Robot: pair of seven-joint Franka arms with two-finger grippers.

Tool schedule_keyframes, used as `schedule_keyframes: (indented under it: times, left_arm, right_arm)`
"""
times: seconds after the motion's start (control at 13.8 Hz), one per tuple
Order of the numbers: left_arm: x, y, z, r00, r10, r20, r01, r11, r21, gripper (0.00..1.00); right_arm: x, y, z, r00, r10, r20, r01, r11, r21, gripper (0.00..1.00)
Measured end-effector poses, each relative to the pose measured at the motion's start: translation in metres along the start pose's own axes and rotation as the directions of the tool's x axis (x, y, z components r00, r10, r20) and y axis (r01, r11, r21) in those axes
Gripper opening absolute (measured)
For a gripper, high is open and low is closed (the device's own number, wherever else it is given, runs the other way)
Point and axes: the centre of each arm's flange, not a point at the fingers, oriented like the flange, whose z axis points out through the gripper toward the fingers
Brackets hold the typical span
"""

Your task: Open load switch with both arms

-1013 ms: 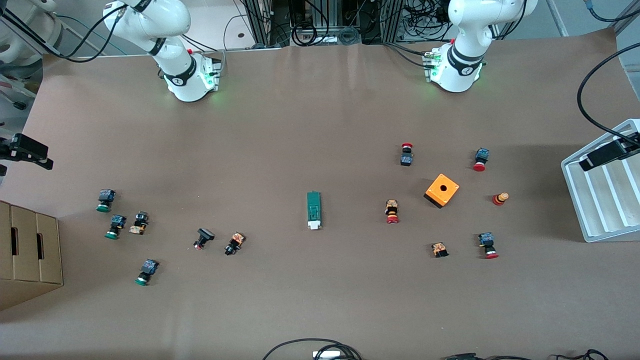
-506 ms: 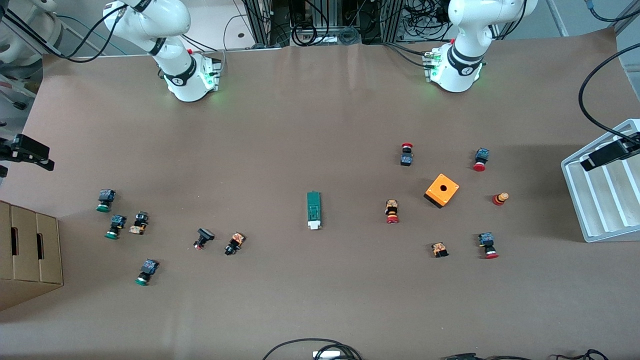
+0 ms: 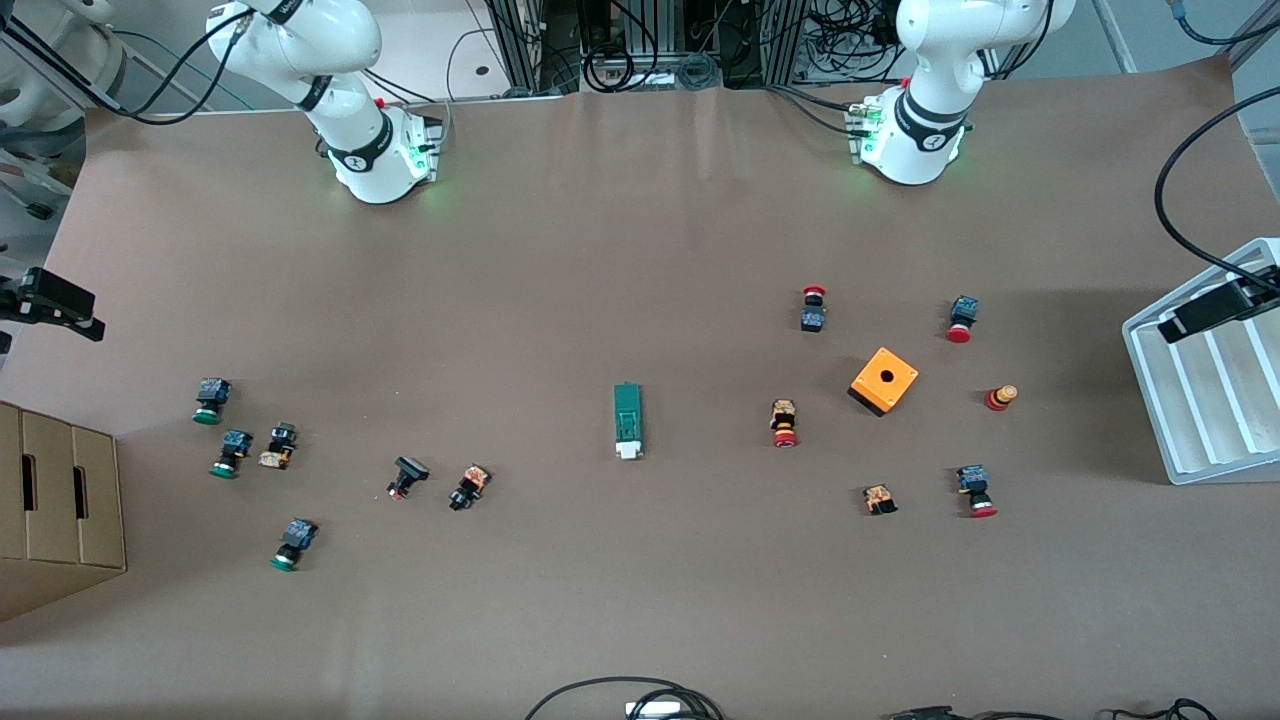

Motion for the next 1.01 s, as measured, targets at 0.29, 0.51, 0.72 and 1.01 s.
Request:
schedule_keyframes:
  times: [0.29, 0.51, 0.72, 1.01]
  left_arm:
    - [0.003, 0.006, 0.009, 1.000, 0.011, 0.015, -0.011, 1.000, 0.002, 1.00]
    - [0.007, 0.015, 0.016, 1.000, 0.024, 0.012, -0.024, 1.000, -0.001, 1.00]
    - [0.012, 0.015, 0.024, 1.000, 0.022, 0.019, -0.022, 1.000, 0.000, 1.00]
    - [0.016, 0.015, 0.033, 0.999, 0.021, 0.034, -0.021, 1.000, 0.003, 1.00]
  right_arm:
    - [0.001, -0.005, 0.000, 1.000, -0.009, 0.000, 0.009, 1.000, 0.000, 1.00]
    - [0.002, -0.006, 0.000, 1.000, -0.011, 0.000, 0.011, 1.000, 0.000, 1.00]
    - [0.002, -0.006, 0.000, 1.000, -0.011, 0.000, 0.011, 1.000, 0.000, 1.00]
    - [0.002, -0.006, 0.000, 1.000, -0.011, 0.000, 0.011, 1.000, 0.000, 1.00]
